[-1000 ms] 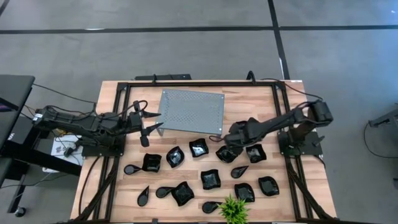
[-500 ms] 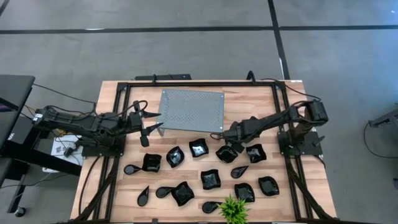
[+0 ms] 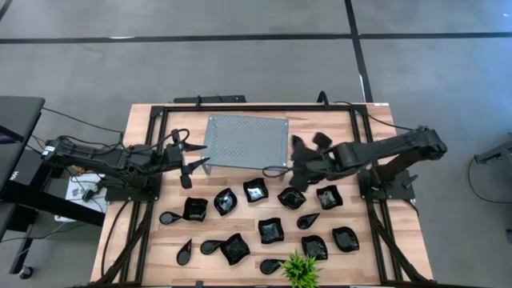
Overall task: Pick & Place Mini shaped plates
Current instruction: Put the black leaf-shaped plate on the shelf, then put the black distorted square plate on the shelf
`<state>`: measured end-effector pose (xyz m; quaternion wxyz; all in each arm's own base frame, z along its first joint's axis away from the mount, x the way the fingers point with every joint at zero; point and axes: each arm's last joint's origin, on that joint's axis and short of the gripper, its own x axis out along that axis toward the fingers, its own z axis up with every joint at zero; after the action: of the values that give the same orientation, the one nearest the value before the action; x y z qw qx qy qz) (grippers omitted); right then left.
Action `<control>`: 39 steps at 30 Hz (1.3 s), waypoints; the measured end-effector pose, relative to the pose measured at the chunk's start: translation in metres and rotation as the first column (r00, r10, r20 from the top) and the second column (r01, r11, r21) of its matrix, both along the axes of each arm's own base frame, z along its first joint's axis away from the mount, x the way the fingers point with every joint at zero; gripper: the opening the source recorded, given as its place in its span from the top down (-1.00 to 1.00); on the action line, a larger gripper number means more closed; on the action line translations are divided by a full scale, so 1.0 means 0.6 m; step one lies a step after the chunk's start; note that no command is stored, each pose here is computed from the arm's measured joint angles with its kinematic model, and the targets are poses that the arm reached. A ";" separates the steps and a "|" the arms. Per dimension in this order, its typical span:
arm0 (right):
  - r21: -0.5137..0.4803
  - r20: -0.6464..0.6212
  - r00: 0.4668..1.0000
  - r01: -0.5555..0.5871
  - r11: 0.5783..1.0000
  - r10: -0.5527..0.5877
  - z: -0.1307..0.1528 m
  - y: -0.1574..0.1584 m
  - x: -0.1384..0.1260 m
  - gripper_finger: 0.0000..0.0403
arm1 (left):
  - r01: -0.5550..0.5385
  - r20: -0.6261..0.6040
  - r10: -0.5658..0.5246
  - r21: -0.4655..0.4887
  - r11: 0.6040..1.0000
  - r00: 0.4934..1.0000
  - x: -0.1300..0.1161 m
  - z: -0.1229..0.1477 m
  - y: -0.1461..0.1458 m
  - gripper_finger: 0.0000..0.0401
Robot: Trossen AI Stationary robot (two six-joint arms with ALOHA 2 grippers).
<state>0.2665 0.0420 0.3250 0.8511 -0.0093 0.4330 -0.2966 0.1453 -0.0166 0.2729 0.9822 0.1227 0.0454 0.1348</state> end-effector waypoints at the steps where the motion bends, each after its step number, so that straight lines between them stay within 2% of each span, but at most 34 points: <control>1: -0.041 0.036 0.998 -0.043 0.998 0.044 0.006 -0.002 0.010 0.99 | 0.000 0.000 0.000 0.000 1.000 1.000 0.000 0.000 0.000 0.12; 4: -0.120 0.071 0.983 -0.158 0.980 0.167 0.011 -0.011 0.043 0.99 | 0.000 0.001 0.000 -0.004 1.000 1.000 0.000 0.000 0.000 0.12; 6: -0.145 0.030 0.976 -0.208 0.967 0.214 0.000 -0.021 0.062 0.99 | 0.000 0.001 0.000 -0.006 1.000 1.000 0.000 0.000 0.000 0.12; 12: -0.122 -0.175 0.965 -0.219 0.968 0.196 -0.057 -0.057 0.091 0.98 | 0.000 0.001 0.000 -0.006 1.000 1.000 0.000 0.000 0.000 0.12; 18: -0.074 -0.250 0.942 -0.249 0.966 0.224 -0.090 -0.086 0.112 0.98 | 0.000 0.000 0.000 -0.006 1.000 1.000 0.000 0.000 0.000 0.12; 25: -0.072 -0.250 0.947 -0.226 0.972 0.201 -0.092 -0.103 0.114 0.92 | 0.000 0.000 0.000 -0.006 1.000 1.000 0.000 0.000 0.000 0.12; 32: -0.080 -0.233 0.951 -0.227 0.971 0.203 -0.090 -0.101 0.117 0.64 | 0.000 0.000 0.000 -0.007 1.000 1.000 0.000 0.000 0.000 0.12; 35: -0.088 -0.210 0.954 -0.238 0.967 0.216 -0.076 -0.094 0.121 0.53 | -0.001 0.006 0.001 -0.029 1.000 1.000 0.000 0.000 0.000 0.12; 39: -0.126 -0.188 0.938 -0.316 0.941 0.290 -0.040 -0.073 0.129 0.44 | -0.004 0.025 0.007 -0.095 0.995 1.000 0.000 0.000 0.000 0.12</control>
<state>0.3442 -0.0019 0.3010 0.8442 -0.1664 0.4718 -0.1925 0.1454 -0.0166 0.2727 0.9870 0.0739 0.0397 0.1367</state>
